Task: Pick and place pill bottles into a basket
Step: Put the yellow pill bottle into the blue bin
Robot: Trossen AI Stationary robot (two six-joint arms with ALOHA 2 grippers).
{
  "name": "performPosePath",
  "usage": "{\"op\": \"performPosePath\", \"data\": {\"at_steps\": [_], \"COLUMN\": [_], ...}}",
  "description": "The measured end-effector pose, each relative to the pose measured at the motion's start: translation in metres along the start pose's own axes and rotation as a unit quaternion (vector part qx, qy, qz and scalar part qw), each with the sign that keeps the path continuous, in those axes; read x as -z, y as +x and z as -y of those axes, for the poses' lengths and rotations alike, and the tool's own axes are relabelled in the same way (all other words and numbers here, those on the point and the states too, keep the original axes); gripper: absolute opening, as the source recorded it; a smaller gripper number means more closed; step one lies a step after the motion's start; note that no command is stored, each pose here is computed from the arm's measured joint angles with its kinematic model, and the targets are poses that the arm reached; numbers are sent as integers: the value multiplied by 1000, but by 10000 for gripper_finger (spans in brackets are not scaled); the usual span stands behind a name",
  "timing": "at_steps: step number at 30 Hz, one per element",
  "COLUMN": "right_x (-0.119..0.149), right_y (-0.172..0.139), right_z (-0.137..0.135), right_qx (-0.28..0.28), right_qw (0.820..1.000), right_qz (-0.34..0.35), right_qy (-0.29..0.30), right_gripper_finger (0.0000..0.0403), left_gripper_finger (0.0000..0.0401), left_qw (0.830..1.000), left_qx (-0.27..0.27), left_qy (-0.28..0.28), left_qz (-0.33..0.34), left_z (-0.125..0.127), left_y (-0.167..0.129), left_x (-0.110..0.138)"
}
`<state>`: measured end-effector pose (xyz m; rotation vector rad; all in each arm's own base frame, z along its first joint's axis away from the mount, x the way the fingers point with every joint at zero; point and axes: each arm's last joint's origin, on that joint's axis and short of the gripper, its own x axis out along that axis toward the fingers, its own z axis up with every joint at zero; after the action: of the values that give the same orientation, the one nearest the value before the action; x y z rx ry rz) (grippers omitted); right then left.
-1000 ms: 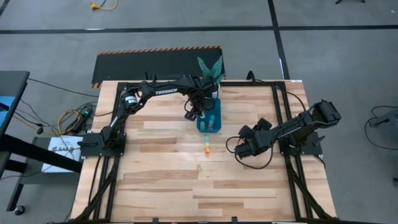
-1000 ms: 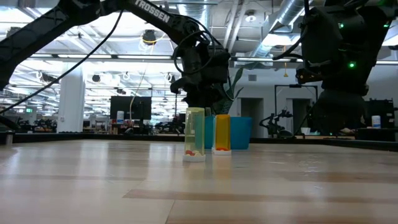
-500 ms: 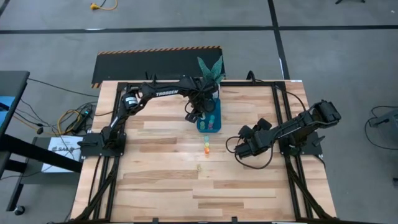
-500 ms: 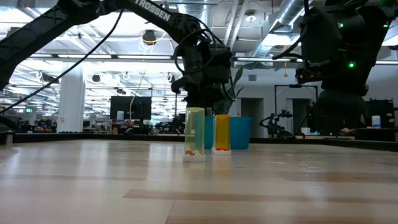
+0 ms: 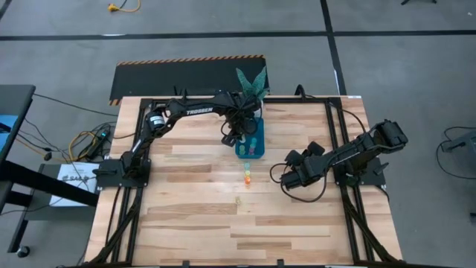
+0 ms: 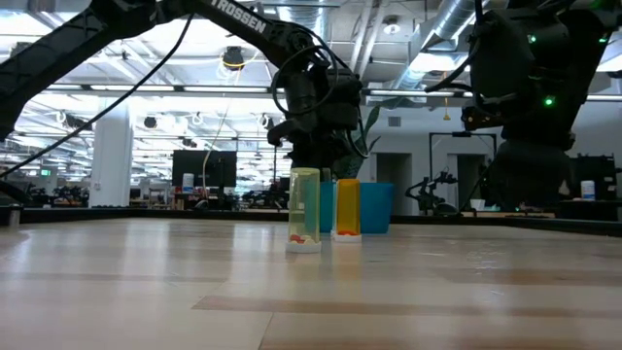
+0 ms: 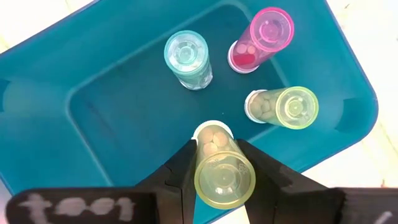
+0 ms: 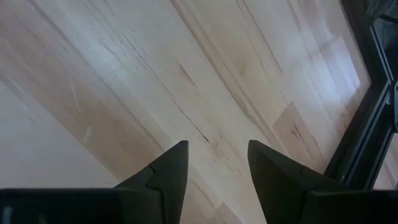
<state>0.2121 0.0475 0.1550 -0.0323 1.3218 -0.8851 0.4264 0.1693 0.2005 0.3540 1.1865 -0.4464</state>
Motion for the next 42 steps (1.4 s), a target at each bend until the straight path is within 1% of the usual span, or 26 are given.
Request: {"op": "performPosePath", "data": {"at_steps": [22, 25, 29, 33, 37, 42], "right_x": [0, 0, 0, 0, 0, 0], "right_y": [0, 0, 0, 0, 0, 0], "right_z": [0, 0, 0, 0, 0, 0], "right_qx": [-1, -1, -1, -1, -1, -1], "right_qw": [1000, 1000, 1000, 1000, 1000, 1000], "right_qz": [0, 0, 1, 1, 1, 1], "right_qy": [0, 0, 0, 0, 0, 0], "right_gripper_finger": [159, 159, 159, 159, 159, 159], "left_gripper_finger": [86, 105, 145, 174, 188, 188], "left_qw": [1000, 1000, 1000, 1000, 1000, 1000], "left_qx": [-4, -5, -5, -5, -5, -11], "left_qy": [-4, -4, -8, -14, -14, -14], "left_qz": [-5, -5, -5, -5, -5, -12], "left_z": [0, 0, 0, 0, 0, -1], "left_y": [0, 0, 0, 0, 0, 0], "left_x": [0, 0, 0, 0, 0, 1]}}
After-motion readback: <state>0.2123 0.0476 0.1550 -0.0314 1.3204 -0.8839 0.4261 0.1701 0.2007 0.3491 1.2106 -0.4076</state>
